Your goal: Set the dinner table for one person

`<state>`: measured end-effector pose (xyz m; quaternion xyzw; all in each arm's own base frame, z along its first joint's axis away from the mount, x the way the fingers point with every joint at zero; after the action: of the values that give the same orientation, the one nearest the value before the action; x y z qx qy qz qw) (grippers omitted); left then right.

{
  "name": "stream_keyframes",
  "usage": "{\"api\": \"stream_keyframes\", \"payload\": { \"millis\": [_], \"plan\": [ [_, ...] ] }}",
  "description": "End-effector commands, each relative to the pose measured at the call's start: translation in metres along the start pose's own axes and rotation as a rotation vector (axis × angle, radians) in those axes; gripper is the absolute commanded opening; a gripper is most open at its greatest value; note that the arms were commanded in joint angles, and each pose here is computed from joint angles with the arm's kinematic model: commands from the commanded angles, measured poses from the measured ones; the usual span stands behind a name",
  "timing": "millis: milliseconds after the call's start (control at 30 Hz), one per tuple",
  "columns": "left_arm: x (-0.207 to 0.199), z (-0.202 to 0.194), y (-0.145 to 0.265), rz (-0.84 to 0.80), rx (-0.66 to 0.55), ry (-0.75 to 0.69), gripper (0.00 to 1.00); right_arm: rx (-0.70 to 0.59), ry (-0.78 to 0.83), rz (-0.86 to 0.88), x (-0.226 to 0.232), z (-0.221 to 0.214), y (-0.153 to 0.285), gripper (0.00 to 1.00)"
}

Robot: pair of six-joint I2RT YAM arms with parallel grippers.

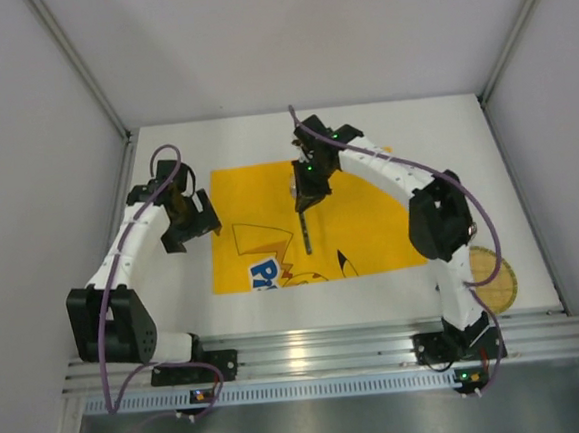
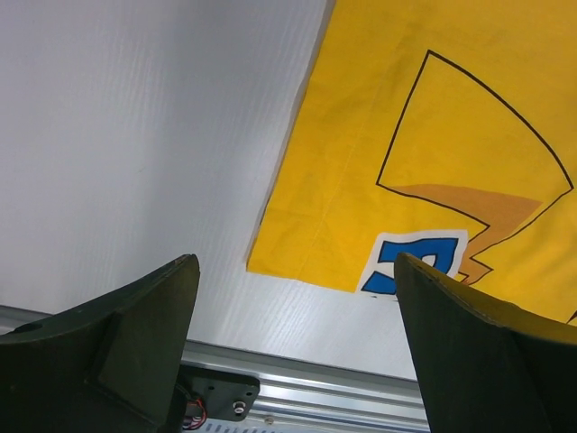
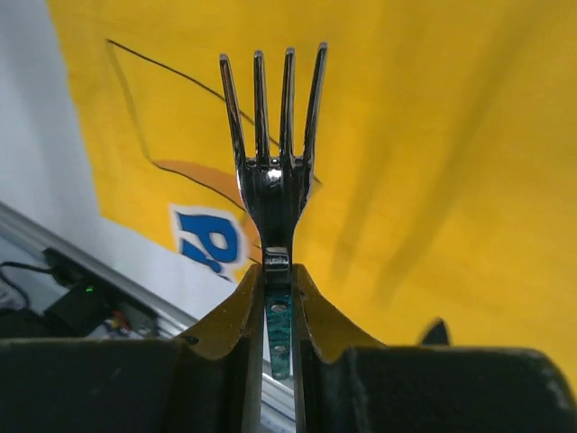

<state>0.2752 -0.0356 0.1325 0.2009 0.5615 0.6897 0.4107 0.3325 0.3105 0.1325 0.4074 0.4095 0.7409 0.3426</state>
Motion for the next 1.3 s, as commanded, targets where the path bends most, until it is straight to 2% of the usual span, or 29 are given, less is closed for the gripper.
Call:
{"api": "stream_keyframes", "payload": {
  "millis": [0,200,533,567,667,700,800,867,967,1000,1067,1100,1133,1167,1200,1233,1267],
  "plan": [
    [0.006,0.004,0.028,-0.023,-0.072,-0.015,0.95,-0.008,-0.001,0.228,0.072,0.038,-0.034,0.0],
    [0.016,-0.014,0.046,-0.059,-0.068,0.024,0.95,-0.003,-0.125,0.437,0.113,0.056,-0.095,0.0],
    [0.045,-0.029,0.063,-0.037,-0.134,0.053,0.96,-0.057,-0.204,0.533,0.137,0.065,-0.108,0.0],
    [0.045,-0.029,0.066,-0.046,-0.141,0.054,0.96,-0.05,-0.206,0.536,0.137,0.063,-0.111,0.04],
    [0.045,-0.03,0.068,-0.048,-0.143,0.055,0.97,-0.018,-0.195,0.536,0.137,0.052,-0.118,0.27],
    [0.045,-0.029,0.068,-0.049,-0.144,0.057,0.97,-0.012,-0.188,0.533,0.138,0.049,-0.118,0.39],
    [0.042,-0.031,0.065,-0.058,-0.129,0.057,0.97,0.001,-0.164,0.511,0.133,0.041,-0.115,0.53],
    [0.039,-0.031,0.064,-0.071,-0.123,0.057,0.97,0.009,-0.135,0.496,0.131,0.037,-0.111,0.58],
    [0.036,-0.029,0.062,-0.078,-0.121,0.052,0.97,-0.018,-0.094,0.476,0.126,0.041,-0.09,0.61],
    [0.035,-0.028,0.062,-0.078,-0.122,0.046,0.97,-0.061,-0.069,0.486,0.13,0.048,-0.064,0.62],
    [0.035,-0.024,0.062,-0.072,-0.13,0.034,0.97,-0.106,-0.063,0.422,0.103,0.053,-0.041,0.63],
    [0.036,-0.022,0.063,-0.061,-0.14,0.022,0.97,-0.188,-0.04,0.411,0.099,0.063,0.002,0.65],
    [0.037,-0.021,0.064,-0.056,-0.144,0.016,0.97,-0.254,-0.052,0.335,0.064,0.073,0.022,0.67],
    [0.037,-0.019,0.063,-0.05,-0.147,0.012,0.97,-0.235,-0.085,0.279,0.037,0.057,0.027,0.68],
    [0.038,-0.018,0.064,-0.048,-0.156,0.007,0.97,-0.318,-0.077,0.252,0.024,0.057,0.072,0.75],
    [0.036,-0.017,0.062,-0.054,-0.16,0.006,0.97,-0.366,-0.123,0.176,-0.022,0.056,0.093,0.77],
    [0.037,-0.02,0.059,-0.051,-0.15,0.006,0.97,-0.323,-0.183,0.096,-0.056,0.028,0.092,0.79]
  ]
}}
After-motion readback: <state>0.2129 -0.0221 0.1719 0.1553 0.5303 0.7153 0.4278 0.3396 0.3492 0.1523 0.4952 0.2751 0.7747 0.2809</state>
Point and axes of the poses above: each gripper's point midway between its finger pads, its own y axis back along the fingers, its own x axis along the line the jaws close on, z = x × y, the point moved 1 cm from there along y, back along the fingers, and after that the axes turned 14 degrees about y, right-handed, at the moved point
